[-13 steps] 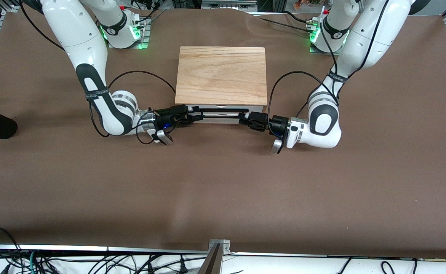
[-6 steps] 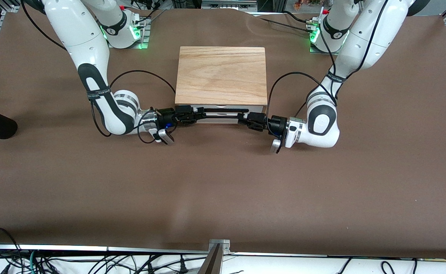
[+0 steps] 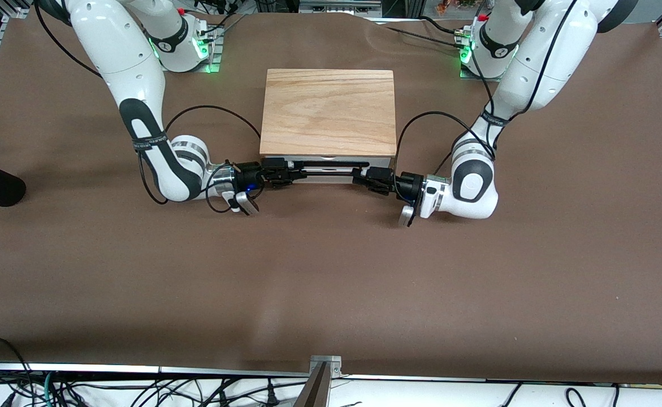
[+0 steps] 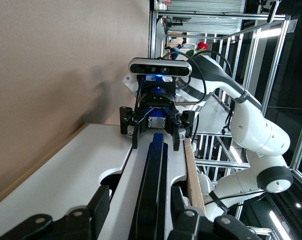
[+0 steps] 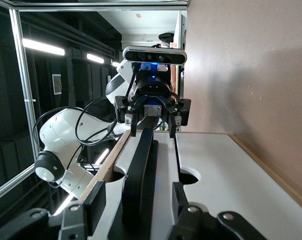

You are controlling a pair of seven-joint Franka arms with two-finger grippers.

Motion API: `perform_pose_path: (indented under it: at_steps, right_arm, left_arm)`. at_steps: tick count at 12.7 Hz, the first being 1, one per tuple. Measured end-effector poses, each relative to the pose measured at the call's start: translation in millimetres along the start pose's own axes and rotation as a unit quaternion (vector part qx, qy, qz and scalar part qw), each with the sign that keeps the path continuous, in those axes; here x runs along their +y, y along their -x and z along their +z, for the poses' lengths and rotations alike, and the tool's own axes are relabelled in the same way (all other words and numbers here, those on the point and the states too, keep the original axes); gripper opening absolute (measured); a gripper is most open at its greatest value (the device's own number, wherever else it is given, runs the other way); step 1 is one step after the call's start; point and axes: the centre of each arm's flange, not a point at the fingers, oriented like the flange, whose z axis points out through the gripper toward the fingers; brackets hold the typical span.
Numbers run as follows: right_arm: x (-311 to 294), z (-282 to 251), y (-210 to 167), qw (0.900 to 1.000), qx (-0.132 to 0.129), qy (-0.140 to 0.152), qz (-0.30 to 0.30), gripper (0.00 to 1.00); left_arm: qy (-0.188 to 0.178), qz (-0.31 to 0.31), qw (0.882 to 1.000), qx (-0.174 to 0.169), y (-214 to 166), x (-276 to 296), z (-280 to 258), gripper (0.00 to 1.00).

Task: Pull top drawer with both arms simultaneously
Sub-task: 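Close the left gripper and the right gripper on the black handle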

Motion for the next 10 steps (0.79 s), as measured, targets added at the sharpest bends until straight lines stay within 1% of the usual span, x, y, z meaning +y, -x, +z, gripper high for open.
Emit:
perform_pose_path:
  at_steps: [1, 2, 3, 4, 5, 6, 7, 8, 9, 10]
  right_arm:
    - [-0.2, 0.4, -0.6, 1.000, 0.001, 0.001, -0.001, 0.60]
    - [-0.2, 0.9, -1.3, 1.000, 0.002, 0.002, -0.001, 0.59]
    - [-0.3, 1.5, -1.9, 1.000, 0.003, 0.003, -0.002, 0.51]
    - [-0.6, 2.5, -2.5, 1.000, 0.004, 0.004, -0.003, 0.42]
    - [-0.9, 3.4, -2.9, 1.000, 0.004, 0.004, -0.004, 0.42]
    - [-1.1, 4.1, -3.0, 1.000, 0.004, 0.004, -0.004, 0.38]
    - [-1.1, 4.4, -3.1, 1.000, 0.004, 0.005, -0.004, 0.38]
    - [-0.9, 4.5, -3.2, 1.000, 0.004, 0.006, -0.005, 0.33]
    - [-1.0, 4.4, -3.3, 1.000, 0.004, 0.006, -0.009, 0.33]
    - [-1.9, 4.6, -3.9, 1.000, 0.005, 0.004, -0.013, 0.25]
  left_arm:
    - [0.000, 0.000, 1.000, 0.000, 0.2, -0.2, 0.2, 0.46]
    - [0.001, 0.000, 1.000, -0.001, 0.2, 0.5, 0.1, 0.32]
    - [0.005, 0.003, 1.000, -0.002, -0.6, 3.8, -0.5, 0.23]
    - [0.006, 0.009, 1.000, -0.003, -0.6, 4.5, -0.6, 0.18]
    - [0.006, 0.010, 1.000, -0.003, -0.6, 4.4, -0.6, 0.18]
    - [0.006, 0.010, 1.000, -0.003, -0.6, 4.5, -0.6, 0.18]
    - [0.006, 0.010, 1.000, -0.003, -0.6, 4.5, -0.6, 0.18]
    - [0.006, 0.010, 1.000, -0.003, -0.7, 4.5, -0.6, 0.18]
    - [0.006, 0.010, 1.000, -0.003, -0.7, 4.6, -0.6, 0.18]
    - [0.006, 0.010, 1.000, -0.002, -0.7, 4.3, -0.8, 0.18]
